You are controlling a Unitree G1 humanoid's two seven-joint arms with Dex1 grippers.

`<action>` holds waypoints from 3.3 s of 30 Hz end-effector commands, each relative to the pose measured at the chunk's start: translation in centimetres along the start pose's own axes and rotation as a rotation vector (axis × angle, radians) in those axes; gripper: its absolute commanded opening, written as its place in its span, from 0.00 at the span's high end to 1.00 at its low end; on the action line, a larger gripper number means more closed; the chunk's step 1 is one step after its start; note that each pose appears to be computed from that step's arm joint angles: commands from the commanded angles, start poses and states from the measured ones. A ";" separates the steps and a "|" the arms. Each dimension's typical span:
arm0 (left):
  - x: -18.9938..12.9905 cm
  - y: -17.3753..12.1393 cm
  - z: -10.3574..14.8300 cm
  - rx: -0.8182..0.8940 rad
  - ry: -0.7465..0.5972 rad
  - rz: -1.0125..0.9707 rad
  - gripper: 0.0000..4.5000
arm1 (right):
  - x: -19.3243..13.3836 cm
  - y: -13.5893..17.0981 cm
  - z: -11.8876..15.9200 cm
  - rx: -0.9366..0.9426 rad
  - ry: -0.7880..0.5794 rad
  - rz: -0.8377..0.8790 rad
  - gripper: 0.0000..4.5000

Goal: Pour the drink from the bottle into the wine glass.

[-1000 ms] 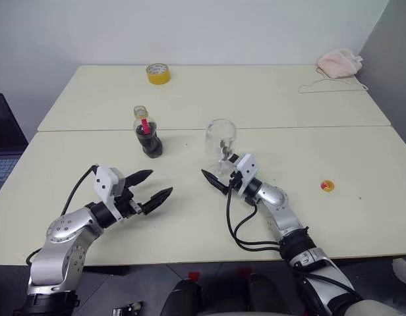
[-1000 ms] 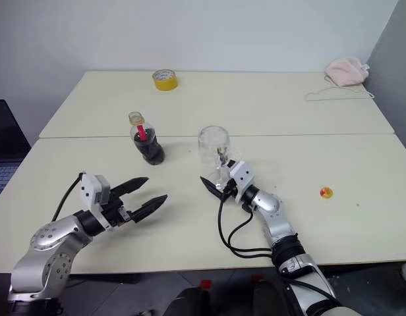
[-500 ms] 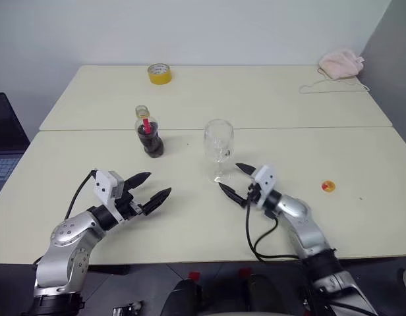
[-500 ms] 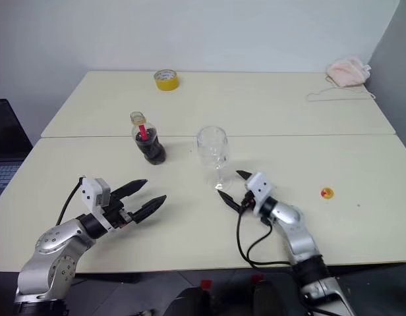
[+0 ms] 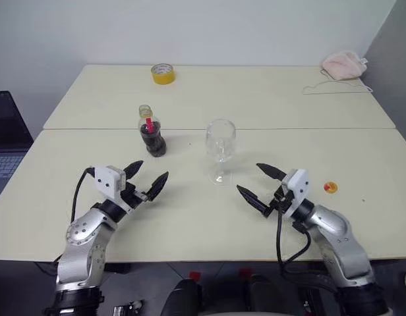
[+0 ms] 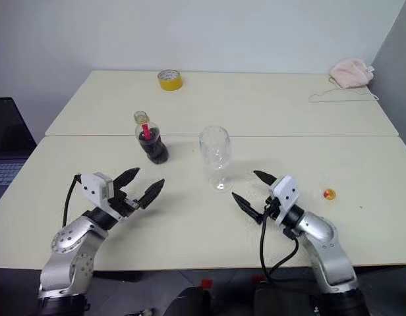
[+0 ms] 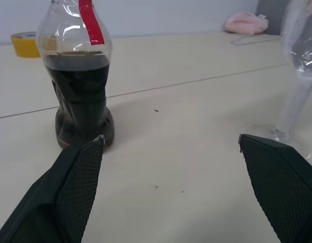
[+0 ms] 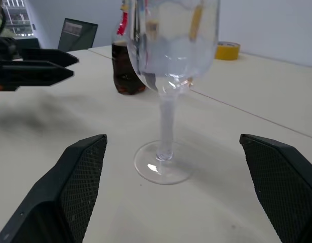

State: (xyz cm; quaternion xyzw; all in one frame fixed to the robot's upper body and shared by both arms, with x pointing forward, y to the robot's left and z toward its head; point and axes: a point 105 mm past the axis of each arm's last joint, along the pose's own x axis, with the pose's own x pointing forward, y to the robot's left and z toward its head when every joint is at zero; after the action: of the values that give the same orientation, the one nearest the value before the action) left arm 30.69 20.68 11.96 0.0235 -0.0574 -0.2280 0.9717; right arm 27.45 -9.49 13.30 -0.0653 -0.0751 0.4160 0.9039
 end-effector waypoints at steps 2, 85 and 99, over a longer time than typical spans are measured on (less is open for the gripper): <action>0.9 0.7 1.0 0.041 -0.047 0.073 0.00 | -0.9 1.4 2.1 -0.005 -0.007 0.083 0.00; 10.8 4.8 1.0 -0.040 -0.106 0.303 0.68 | 0.1 2.3 10.3 -0.101 -0.108 0.229 0.00; 10.9 2.3 6.5 0.122 -0.124 0.084 0.81 | 0.5 1.8 11.0 -0.126 -0.116 0.182 0.00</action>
State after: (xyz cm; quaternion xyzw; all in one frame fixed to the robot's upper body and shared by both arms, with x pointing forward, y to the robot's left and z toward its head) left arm 41.07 18.90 16.42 0.0150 -0.0842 -0.1585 0.9837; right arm 25.05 -7.61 22.62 -0.0959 -0.1209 0.4925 0.8566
